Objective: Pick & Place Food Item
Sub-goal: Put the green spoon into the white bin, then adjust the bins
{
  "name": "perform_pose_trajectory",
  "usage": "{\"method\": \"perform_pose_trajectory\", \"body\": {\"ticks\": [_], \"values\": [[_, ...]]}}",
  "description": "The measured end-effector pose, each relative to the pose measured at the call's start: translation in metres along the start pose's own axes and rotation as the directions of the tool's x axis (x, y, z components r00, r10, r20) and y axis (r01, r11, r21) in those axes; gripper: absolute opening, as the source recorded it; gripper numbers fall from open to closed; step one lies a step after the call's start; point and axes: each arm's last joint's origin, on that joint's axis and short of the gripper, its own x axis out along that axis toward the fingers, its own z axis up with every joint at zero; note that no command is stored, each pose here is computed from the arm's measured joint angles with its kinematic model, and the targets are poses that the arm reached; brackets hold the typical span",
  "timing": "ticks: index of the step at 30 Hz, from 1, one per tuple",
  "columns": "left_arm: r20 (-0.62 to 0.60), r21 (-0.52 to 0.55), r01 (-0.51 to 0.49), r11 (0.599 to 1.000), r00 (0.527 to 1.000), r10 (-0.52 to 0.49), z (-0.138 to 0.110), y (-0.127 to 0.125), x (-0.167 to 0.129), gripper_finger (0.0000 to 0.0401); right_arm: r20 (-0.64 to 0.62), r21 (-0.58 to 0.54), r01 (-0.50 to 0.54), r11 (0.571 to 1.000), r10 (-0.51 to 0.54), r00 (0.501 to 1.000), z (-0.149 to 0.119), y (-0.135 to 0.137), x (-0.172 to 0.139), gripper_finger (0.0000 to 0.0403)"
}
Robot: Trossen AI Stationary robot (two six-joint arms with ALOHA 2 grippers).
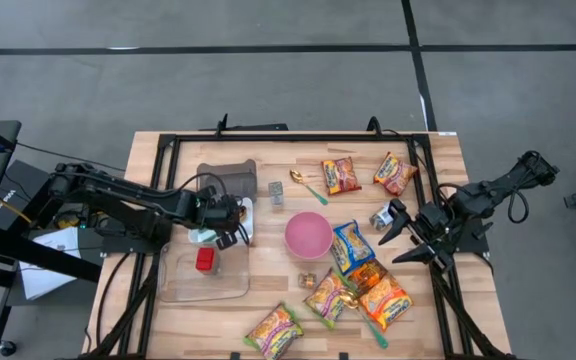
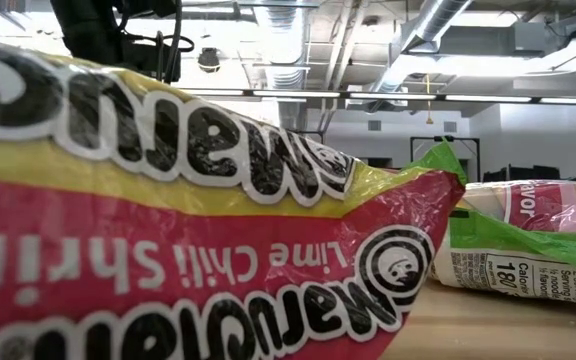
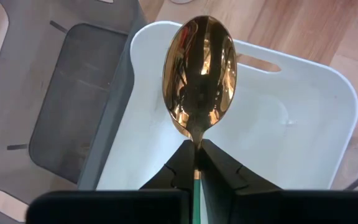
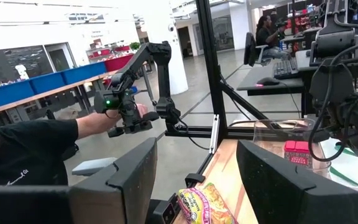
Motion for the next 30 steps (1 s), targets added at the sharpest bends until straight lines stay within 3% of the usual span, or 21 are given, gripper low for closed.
{"method": "perform_pose_trajectory", "body": {"ticks": [19, 24, 30], "values": [[0.018, -0.006, 0.012, 1.0, 1.0, -0.012, 0.0018, -0.0015, -0.0002, 0.0086, -0.001, 0.0, 0.0, 1.0, 0.0, 1.0, -0.0001, 0.0, 0.0, 0.0215], [0.003, -0.01, 0.07, 0.997, 0.998, -0.07, 0.0022, -0.0036, -0.0003, 0.0069, -0.002, 0.0, 0.0, 1.0, 0.0, 1.0, -0.0002, 0.0, 0.0, 0.0215], [-0.016, -0.011, 0.108, 0.994, 0.994, -0.109, 0.0016, -0.0047, -0.0004, 0.0018, -0.002, 0.0, 0.0, 1.0, 0.0, 1.0, -0.0002, 0.0, 0.0, 0.0215]]}}
